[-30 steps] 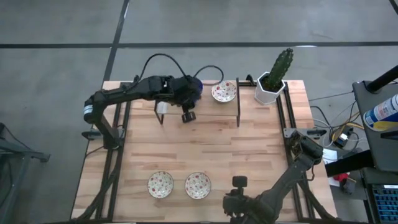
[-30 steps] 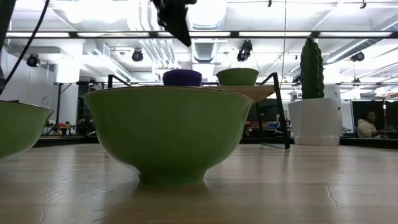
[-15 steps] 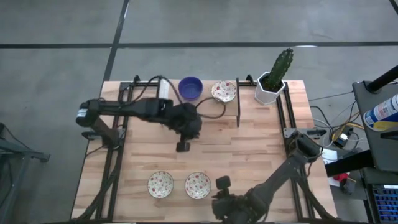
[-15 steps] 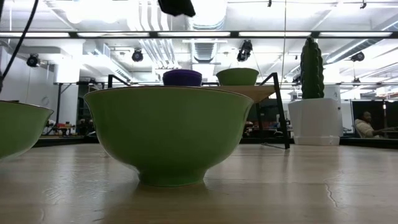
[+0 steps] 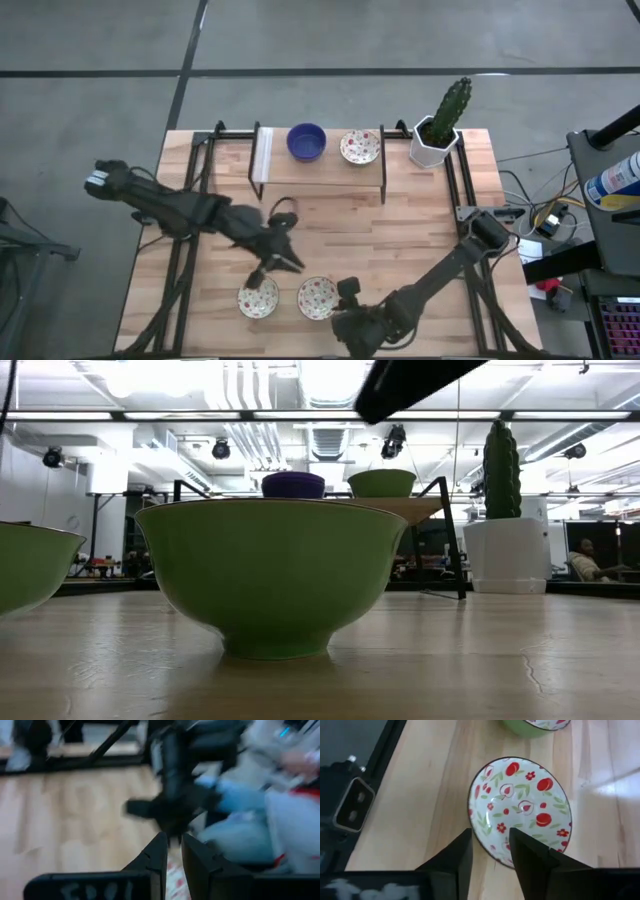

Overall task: Pick & Place Mini bowls
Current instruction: Stack the right white bowl on the white bowl on the shelf

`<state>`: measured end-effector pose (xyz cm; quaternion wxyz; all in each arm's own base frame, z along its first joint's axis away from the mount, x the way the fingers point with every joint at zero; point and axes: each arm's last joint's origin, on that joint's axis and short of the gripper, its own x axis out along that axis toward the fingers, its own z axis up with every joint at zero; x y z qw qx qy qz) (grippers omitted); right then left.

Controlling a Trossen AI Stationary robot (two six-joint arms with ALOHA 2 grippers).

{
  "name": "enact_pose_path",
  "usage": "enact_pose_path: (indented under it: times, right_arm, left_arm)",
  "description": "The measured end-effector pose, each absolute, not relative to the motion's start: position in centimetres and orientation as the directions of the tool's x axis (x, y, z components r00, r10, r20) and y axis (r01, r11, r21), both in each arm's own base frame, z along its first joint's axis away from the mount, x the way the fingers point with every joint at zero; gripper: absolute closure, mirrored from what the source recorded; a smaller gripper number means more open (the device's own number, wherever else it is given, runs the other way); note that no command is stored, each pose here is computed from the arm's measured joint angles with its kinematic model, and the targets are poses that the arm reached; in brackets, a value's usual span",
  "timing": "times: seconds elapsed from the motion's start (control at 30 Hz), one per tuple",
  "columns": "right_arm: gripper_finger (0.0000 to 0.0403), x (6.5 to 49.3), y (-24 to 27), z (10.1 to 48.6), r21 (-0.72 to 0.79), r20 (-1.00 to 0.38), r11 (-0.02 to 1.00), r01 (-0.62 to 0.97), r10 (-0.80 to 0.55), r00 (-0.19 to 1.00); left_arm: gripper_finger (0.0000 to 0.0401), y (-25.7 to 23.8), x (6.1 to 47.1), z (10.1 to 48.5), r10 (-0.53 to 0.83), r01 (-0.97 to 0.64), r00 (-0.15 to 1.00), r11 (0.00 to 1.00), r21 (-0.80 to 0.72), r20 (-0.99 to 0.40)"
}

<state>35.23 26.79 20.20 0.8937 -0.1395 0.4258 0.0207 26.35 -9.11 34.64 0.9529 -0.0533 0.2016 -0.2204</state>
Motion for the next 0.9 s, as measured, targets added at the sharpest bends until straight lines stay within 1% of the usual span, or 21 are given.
enact_pose_path:
  times: [0.1,0.27,0.37,0.53,0.7,0.9]
  right_arm:
    - [0.0265,35.7,26.1,19.7,-0.205,-0.786,0.959,-0.196,-0.042,0.617]
    - [0.0271,36.3,25.2,19.3,-0.186,-0.798,0.961,-0.204,-0.026,0.602]
    - [0.0277,36.4,25.0,19.3,-0.181,-0.802,0.96,-0.212,-0.019,0.598]
    - [0.0284,36.8,25.5,19.2,-0.13,-0.795,0.957,-0.258,0.055,0.604]
    - [0.0282,37.0,25.6,17.6,-0.143,-0.816,0.949,-0.282,0.048,0.575]
    - [0.0287,37.4,25.5,16.5,-0.162,-0.825,0.949,-0.272,0.021,0.565]
  left_arm:
    - [0.035,-9.7,24.7,34.1,-0.482,0.44,0.827,0.875,-0.202,-0.287]
    - [0.035,-9.8,22.6,33.4,-0.509,0.463,0.831,0.856,-0.228,-0.225]
    - [0.035,-9.7,21.6,33.1,-0.521,0.479,0.827,0.85,-0.221,-0.212]
    - [0.035,-9.7,20.1,31.6,-0.542,0.507,0.814,0.839,-0.198,-0.212]
    - [0.035,-9.5,18.9,29.7,-0.557,0.52,0.808,0.827,-0.213,-0.193]
    - [0.035,-9.2,17.6,28.7,-0.573,0.528,0.806,0.81,-0.256,-0.15]
